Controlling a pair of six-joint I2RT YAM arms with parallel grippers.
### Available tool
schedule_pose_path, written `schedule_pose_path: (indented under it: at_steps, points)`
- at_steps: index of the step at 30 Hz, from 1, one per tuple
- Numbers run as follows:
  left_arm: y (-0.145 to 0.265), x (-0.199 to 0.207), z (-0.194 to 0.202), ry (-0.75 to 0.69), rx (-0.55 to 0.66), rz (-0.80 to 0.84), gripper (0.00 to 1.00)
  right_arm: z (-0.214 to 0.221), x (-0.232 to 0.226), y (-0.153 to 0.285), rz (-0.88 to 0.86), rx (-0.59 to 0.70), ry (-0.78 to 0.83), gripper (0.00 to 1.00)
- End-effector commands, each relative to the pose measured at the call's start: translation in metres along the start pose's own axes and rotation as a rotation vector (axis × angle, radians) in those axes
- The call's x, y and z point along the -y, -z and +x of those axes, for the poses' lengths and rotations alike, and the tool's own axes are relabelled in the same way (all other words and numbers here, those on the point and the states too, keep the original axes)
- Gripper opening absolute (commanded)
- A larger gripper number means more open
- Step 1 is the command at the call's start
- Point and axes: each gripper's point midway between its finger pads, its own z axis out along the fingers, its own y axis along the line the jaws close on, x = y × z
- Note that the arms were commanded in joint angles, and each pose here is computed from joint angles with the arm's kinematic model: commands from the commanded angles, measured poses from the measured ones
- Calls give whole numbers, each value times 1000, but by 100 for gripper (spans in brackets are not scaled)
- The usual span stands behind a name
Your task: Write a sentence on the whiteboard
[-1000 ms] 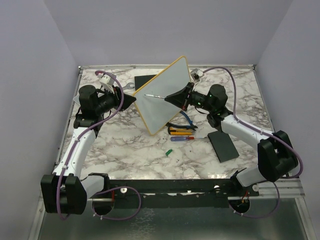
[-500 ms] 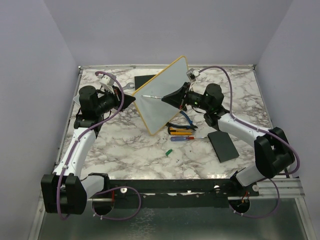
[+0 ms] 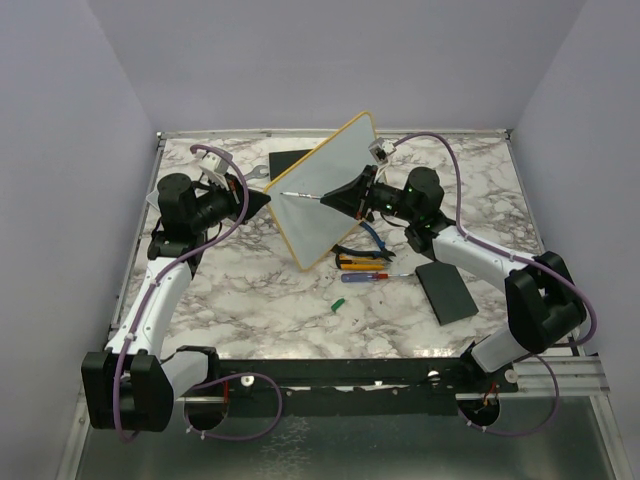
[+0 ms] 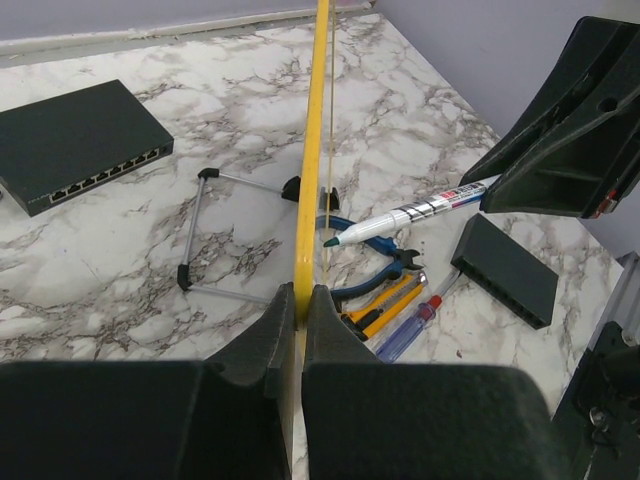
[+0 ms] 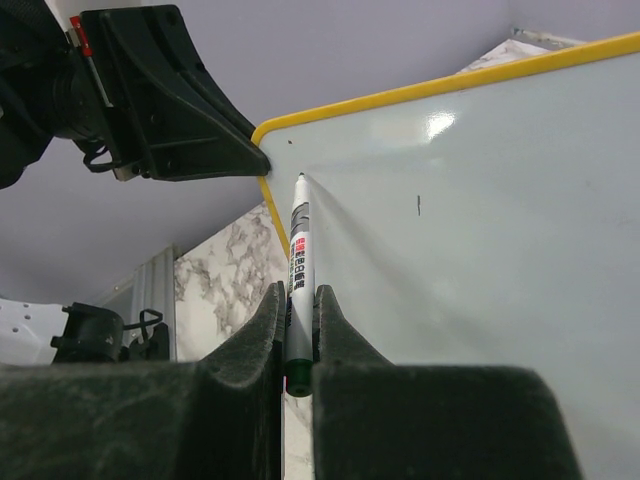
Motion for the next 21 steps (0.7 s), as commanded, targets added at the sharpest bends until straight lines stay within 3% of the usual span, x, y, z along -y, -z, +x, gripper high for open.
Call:
schedule_pose_path:
  at_steps: [1, 21]
  points:
    - [4, 0, -4, -40, 24, -10, 0, -15, -2, -8, -7, 48, 41, 1]
    - [4, 6, -4, -54, 23, 9, 0, -9, 7, -17, 36, 27, 57, 1]
